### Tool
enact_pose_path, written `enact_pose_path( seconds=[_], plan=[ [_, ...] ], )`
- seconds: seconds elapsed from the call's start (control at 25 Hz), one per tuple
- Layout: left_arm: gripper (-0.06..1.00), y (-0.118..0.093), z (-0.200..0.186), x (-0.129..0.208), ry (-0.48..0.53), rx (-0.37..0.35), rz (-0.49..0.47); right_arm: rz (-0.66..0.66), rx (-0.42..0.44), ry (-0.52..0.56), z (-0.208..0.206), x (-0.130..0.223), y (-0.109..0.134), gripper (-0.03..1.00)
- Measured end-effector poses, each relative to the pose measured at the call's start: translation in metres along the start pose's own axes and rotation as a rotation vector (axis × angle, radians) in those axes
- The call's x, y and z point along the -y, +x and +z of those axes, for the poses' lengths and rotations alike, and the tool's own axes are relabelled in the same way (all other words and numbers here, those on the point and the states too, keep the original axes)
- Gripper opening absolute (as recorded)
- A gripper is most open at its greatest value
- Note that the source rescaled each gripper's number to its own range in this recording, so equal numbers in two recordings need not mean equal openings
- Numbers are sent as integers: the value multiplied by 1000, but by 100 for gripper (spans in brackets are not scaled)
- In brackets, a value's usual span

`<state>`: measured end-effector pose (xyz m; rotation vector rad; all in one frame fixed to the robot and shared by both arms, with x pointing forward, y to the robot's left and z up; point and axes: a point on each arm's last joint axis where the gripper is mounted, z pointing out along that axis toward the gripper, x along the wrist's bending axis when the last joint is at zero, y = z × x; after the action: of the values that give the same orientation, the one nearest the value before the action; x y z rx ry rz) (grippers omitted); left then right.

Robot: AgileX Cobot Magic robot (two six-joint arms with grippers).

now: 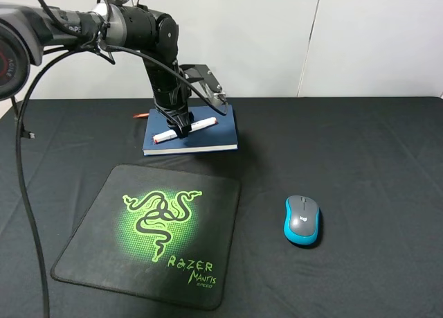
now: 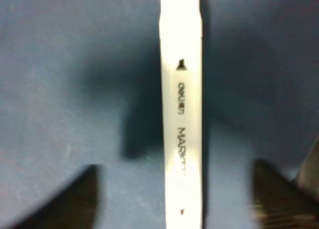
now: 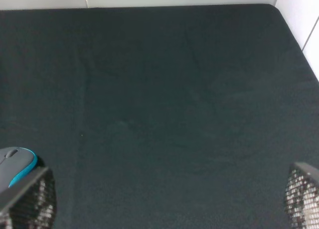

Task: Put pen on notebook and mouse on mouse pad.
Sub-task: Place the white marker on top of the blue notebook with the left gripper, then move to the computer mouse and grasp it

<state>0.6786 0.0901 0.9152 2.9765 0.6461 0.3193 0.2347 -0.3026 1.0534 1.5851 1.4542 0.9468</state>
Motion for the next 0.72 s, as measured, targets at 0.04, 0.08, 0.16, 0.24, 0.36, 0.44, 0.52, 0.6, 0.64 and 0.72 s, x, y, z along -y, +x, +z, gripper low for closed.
enact_pose_path(
  seconds=[0.04,0.08,0.16,0.24,0.36,0.44,0.52,0.6,0.64,0.72],
  plan=[
    [85,0,0,-1,-8,-5,0,0,0,0,0,0,0,100],
    [90,1,0,-1,-16,-8,-2,0,0,0,0,0,0,100],
    [96,1,0,-2,-24,-10,-4,0,0,0,0,0,0,100],
    [99,1,0,-2,-26,-11,-4,0,0,0,0,0,0,100],
    [100,1,0,-2,-27,-9,-21,0,0,0,0,0,0,100],
    [100,2,-3,-3,-35,-13,-43,0,0,0,0,0,0,100],
    [100,2,-11,-4,-46,-19,-53,0,0,0,0,0,0,100],
    [100,4,-27,-4,-59,-30,-61,0,0,0,0,0,0,100],
    [100,5,-36,-4,-62,-33,-67,0,0,0,0,0,0,100],
    [100,4,-54,-1,-57,-29,-97,0,0,0,0,0,0,100]
  ],
)
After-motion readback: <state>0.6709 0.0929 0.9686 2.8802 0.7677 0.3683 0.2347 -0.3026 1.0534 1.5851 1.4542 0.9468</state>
